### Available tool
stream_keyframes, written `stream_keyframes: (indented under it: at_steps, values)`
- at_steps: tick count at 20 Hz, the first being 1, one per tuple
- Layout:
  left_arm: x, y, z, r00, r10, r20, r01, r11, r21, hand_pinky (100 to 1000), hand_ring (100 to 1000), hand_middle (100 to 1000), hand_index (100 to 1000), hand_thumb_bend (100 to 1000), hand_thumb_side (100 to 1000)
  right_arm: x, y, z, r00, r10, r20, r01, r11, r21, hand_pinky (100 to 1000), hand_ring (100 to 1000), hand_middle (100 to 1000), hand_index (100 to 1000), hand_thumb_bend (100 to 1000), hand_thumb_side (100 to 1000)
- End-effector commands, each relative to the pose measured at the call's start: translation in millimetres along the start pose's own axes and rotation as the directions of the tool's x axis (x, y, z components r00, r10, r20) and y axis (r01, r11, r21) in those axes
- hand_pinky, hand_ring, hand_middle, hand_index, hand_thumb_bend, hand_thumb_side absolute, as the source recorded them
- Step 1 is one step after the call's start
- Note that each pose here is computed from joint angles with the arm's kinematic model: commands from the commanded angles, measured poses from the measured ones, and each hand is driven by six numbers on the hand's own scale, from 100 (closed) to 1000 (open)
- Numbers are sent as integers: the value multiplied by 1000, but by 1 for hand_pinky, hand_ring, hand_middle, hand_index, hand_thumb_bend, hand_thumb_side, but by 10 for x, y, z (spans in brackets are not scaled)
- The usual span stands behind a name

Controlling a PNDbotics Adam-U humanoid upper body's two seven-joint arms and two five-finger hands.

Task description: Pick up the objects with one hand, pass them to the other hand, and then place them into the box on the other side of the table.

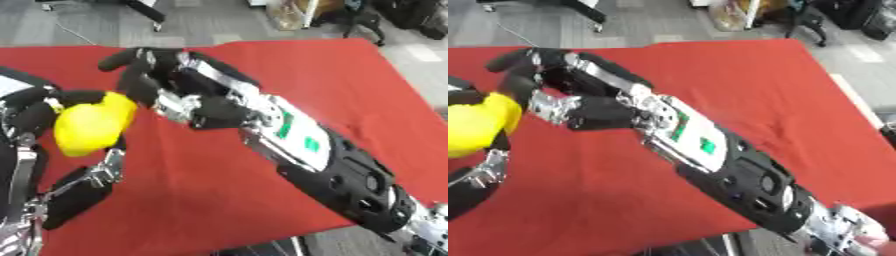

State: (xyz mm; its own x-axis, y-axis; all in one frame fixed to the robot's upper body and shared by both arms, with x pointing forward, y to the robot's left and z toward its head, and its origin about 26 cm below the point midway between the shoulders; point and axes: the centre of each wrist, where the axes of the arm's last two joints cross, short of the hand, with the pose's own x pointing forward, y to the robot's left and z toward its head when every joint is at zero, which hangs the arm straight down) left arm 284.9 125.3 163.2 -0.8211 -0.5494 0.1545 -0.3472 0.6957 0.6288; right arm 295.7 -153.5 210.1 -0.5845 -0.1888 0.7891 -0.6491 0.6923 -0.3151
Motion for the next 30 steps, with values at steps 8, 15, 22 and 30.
stream_keyframes:
  at_steps: [8, 15, 22, 30]
  values:
    - [-151, 148, 24, 997, -66, -39, 67, 997, 37, 278, 326, 249, 469, 100, 624, 164, -257, 72, 998, 32, 54, -25, 991, -131, 1000, 599, 830, 891, 100, 524]
    - [-476, 566, 212, 950, -260, -172, 277, 957, 81, 307, 342, 270, 487, 100, 528, 152, -393, 240, 985, 147, 91, -136, 984, -111, 1000, 602, 833, 898, 100, 470]
    - [-804, 1084, 432, 802, -532, -271, 545, 838, -32, 371, 382, 327, 529, 100, 253, -86, -113, 386, 985, 159, 63, -162, 985, 54, 1000, 588, 841, 906, 100, 470]
    - [-1364, 1441, 794, 504, -820, -270, 705, 571, -420, 495, 444, 406, 600, 100, 100, -218, 81, 477, 978, 209, 17, -208, 955, 212, 1000, 581, 842, 905, 100, 470]
